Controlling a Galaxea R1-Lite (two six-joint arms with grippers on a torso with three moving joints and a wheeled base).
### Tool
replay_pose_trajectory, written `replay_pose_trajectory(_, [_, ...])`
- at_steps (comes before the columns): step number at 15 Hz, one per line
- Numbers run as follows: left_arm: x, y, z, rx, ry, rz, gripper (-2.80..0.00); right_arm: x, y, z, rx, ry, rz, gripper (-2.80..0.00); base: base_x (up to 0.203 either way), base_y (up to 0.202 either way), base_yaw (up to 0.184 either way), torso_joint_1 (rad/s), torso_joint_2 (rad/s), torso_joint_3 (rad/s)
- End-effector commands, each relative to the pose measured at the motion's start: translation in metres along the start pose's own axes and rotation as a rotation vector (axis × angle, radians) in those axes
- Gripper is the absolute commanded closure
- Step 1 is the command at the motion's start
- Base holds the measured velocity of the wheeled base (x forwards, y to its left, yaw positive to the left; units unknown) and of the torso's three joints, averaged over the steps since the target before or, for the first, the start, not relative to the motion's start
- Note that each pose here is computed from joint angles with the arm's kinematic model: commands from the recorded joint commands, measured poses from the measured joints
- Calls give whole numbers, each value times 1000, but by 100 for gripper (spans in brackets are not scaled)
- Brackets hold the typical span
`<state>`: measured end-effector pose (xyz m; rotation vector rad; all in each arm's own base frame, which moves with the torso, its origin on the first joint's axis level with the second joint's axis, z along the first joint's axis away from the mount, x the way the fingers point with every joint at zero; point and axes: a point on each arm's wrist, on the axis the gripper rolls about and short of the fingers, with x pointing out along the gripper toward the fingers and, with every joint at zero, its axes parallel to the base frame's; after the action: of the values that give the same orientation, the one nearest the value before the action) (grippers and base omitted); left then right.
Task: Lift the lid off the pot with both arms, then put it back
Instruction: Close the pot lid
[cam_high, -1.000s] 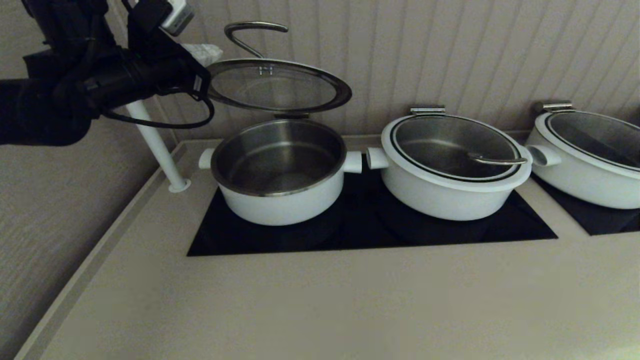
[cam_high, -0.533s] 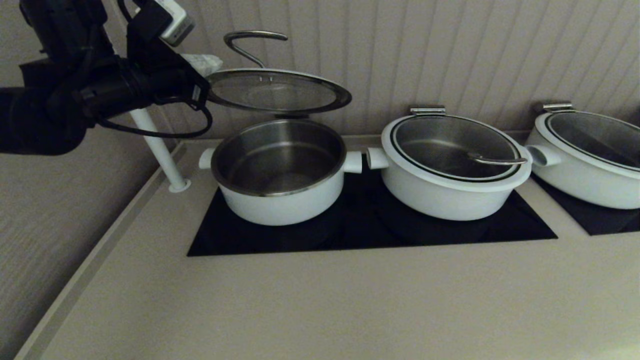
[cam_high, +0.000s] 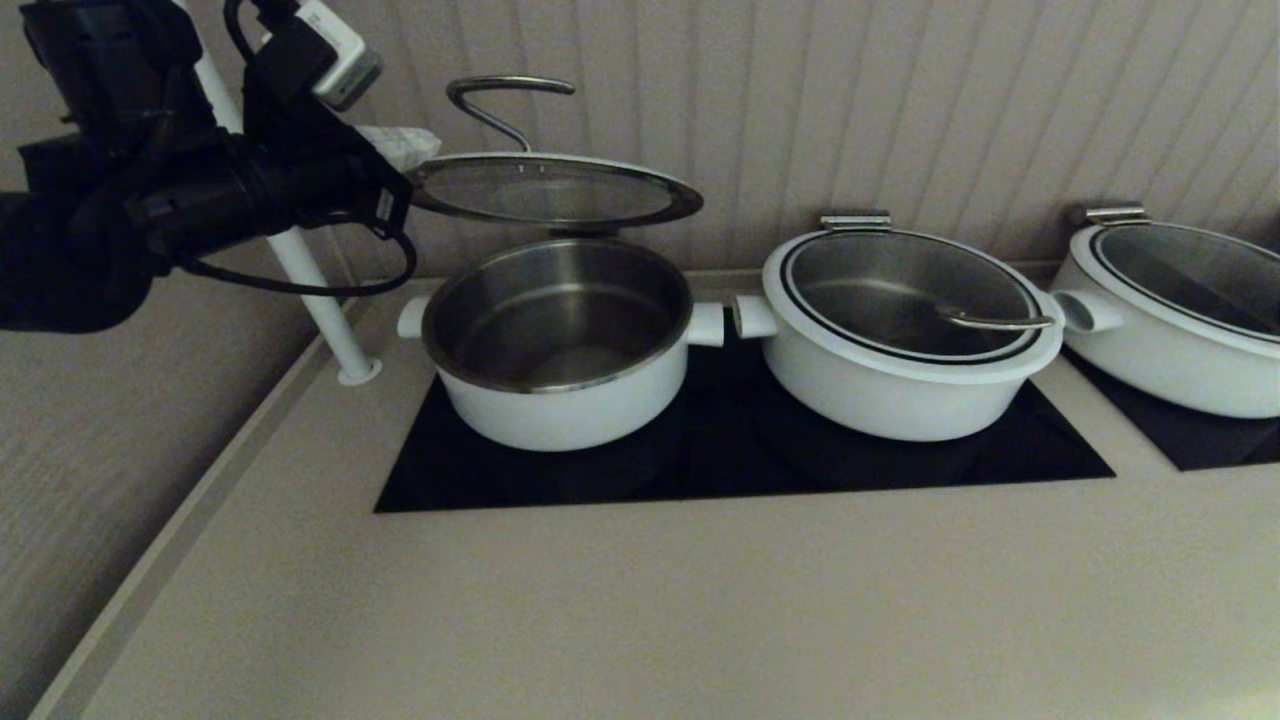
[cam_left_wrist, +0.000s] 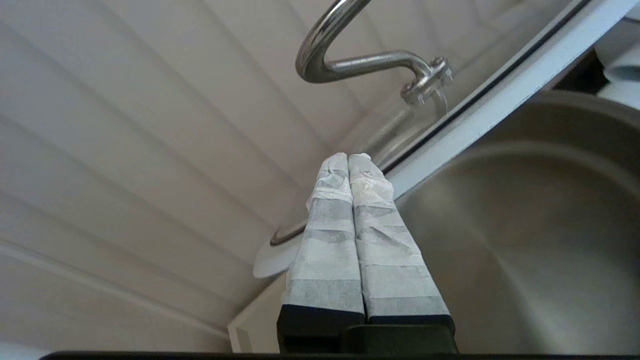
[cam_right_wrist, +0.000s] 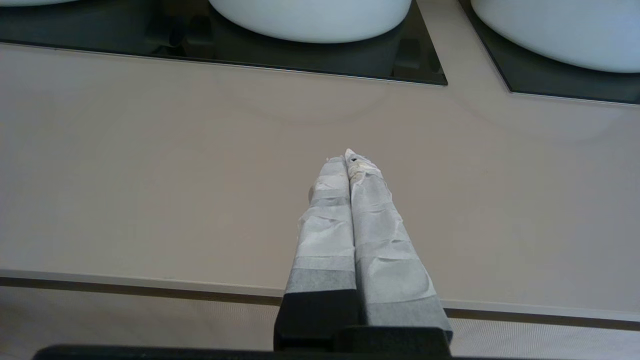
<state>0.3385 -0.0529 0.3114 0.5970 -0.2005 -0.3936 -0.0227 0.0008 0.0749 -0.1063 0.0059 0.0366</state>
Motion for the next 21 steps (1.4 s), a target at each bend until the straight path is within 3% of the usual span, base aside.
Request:
replay_pose_trajectory(1, [-5,-2,-1,6,-3,1,0,0,0,0,-1,1,1,0,0,0,0,0,0,0])
replay_pose_trajectory(3, [-5,-4,-3,17,-28,18,0,0,0,0,-1,1,1,0,0,0,0,0,0,0])
replay_pose_trajectory(21, [-20,-23,-23,2,14,-10,0,0,0,0,-1,1,1,0,0,0,0,0,0,0])
